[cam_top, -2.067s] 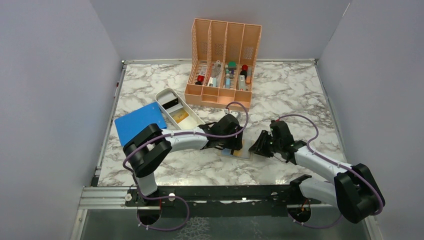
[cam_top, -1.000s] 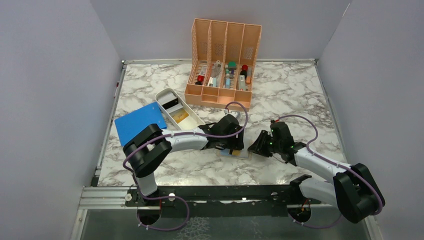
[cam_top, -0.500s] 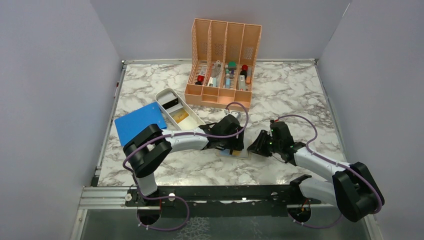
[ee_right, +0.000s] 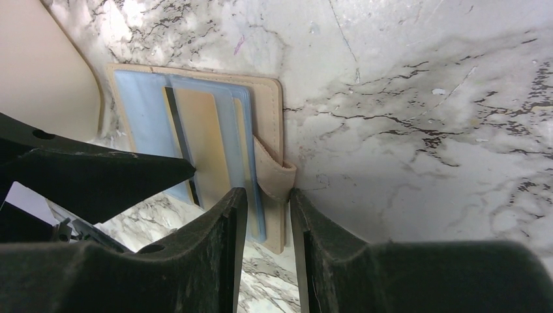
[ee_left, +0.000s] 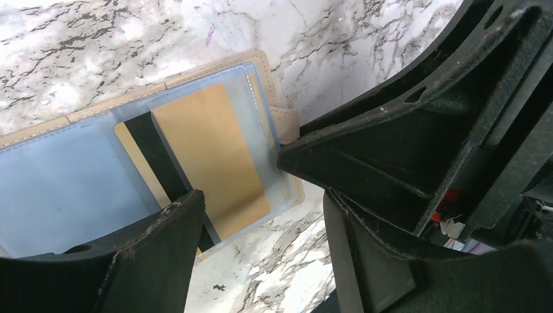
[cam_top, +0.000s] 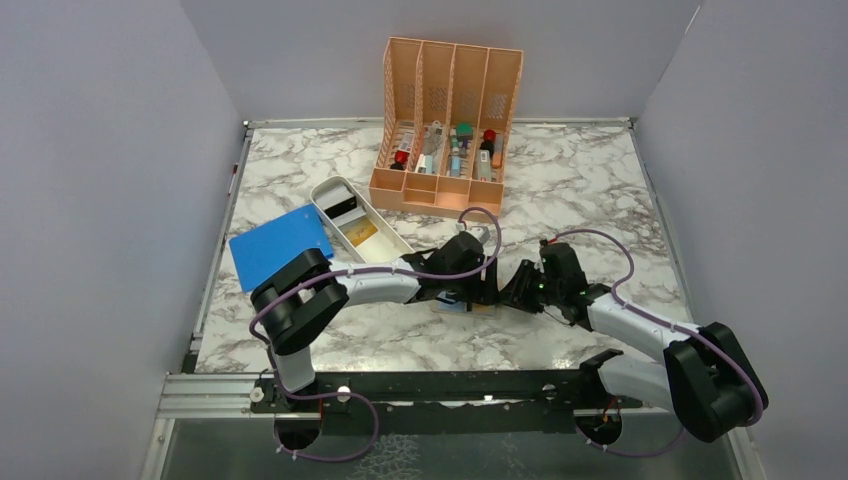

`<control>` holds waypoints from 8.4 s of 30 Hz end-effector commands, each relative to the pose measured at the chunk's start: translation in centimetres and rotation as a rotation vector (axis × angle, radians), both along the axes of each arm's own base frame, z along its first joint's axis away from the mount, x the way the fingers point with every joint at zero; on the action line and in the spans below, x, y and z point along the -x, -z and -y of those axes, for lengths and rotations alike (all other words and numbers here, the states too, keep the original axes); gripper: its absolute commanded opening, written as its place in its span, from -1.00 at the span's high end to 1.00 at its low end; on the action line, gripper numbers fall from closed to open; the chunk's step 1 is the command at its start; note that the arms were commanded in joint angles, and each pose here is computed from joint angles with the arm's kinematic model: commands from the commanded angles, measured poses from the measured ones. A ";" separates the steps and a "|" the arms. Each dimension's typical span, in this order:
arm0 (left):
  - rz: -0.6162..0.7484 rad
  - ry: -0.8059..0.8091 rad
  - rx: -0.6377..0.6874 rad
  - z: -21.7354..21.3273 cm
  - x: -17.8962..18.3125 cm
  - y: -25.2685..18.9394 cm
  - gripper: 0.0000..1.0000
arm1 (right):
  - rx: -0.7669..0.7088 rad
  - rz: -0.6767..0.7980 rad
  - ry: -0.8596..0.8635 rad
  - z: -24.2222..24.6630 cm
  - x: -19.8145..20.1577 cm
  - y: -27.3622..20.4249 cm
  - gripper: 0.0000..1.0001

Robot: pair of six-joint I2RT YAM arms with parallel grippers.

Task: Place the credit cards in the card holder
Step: Insert the credit card into the card holder, then pick up the credit card from the storage box.

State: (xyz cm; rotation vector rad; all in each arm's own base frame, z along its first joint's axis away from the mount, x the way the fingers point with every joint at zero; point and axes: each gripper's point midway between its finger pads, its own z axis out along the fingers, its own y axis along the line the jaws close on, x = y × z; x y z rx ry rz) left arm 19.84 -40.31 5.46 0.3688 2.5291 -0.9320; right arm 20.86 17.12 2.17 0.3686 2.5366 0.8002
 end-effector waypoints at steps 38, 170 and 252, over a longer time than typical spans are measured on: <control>0.114 -0.048 -0.119 -1.1 -2.3 -0.3 -0.49 | 0.067 -0.088 -0.008 1.3 2.2 2.1 0.25; 0.661 0.152 -1.123 -36.5 -27.1 -4.7 -0.62 | 0.122 0.196 -0.156 0.4 -2.2 -7.8 -0.98; 0.728 -0.100 -0.375 -27.5 -21.5 -18.6 1.00 | 0.083 0.129 -0.217 -0.2 -0.3 -9.0 -1.00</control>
